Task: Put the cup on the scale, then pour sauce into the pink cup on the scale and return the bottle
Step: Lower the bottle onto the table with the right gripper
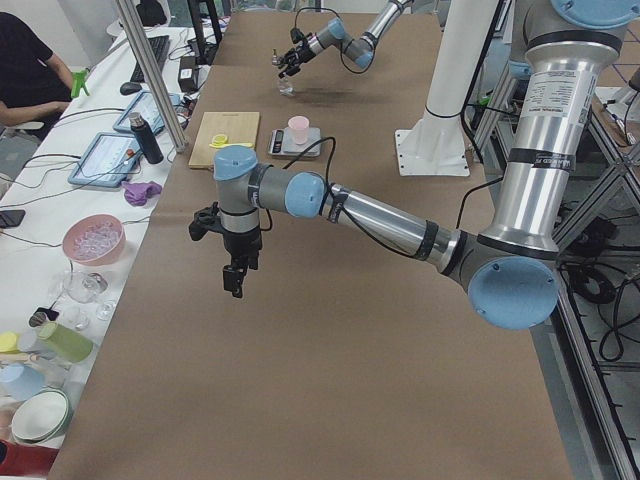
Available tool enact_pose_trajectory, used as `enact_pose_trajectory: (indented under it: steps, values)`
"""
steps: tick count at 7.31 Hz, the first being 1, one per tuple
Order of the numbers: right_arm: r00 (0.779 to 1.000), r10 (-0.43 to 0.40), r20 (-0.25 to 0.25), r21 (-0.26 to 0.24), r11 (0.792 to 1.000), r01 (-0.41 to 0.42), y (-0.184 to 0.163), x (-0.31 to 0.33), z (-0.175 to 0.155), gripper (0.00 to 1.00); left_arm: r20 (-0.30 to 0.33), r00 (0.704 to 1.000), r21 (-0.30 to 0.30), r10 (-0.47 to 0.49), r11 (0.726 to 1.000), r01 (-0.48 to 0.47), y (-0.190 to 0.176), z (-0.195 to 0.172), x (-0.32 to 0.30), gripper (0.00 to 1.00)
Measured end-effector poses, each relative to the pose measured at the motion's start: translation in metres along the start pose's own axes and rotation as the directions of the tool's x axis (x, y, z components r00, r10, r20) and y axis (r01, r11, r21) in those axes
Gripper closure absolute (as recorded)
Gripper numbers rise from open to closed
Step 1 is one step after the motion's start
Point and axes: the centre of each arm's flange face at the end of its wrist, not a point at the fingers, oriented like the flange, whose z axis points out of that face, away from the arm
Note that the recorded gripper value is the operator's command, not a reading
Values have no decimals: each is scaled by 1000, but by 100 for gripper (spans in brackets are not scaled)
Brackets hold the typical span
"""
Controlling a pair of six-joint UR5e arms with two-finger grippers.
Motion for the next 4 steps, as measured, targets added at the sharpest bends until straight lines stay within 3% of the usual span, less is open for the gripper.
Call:
enact_pose_trajectory:
  steps: [1, 4]
  values:
    - [1000, 0, 1, 0, 1000, 0, 0, 0, 0, 0, 1, 1000, 0, 0, 1000, 0, 0, 0, 0, 1]
    - [1000, 6, 1, -2, 1000, -6, 3, -1, 0, 0, 2, 1000, 0, 0, 1000, 0, 0, 0, 0, 1]
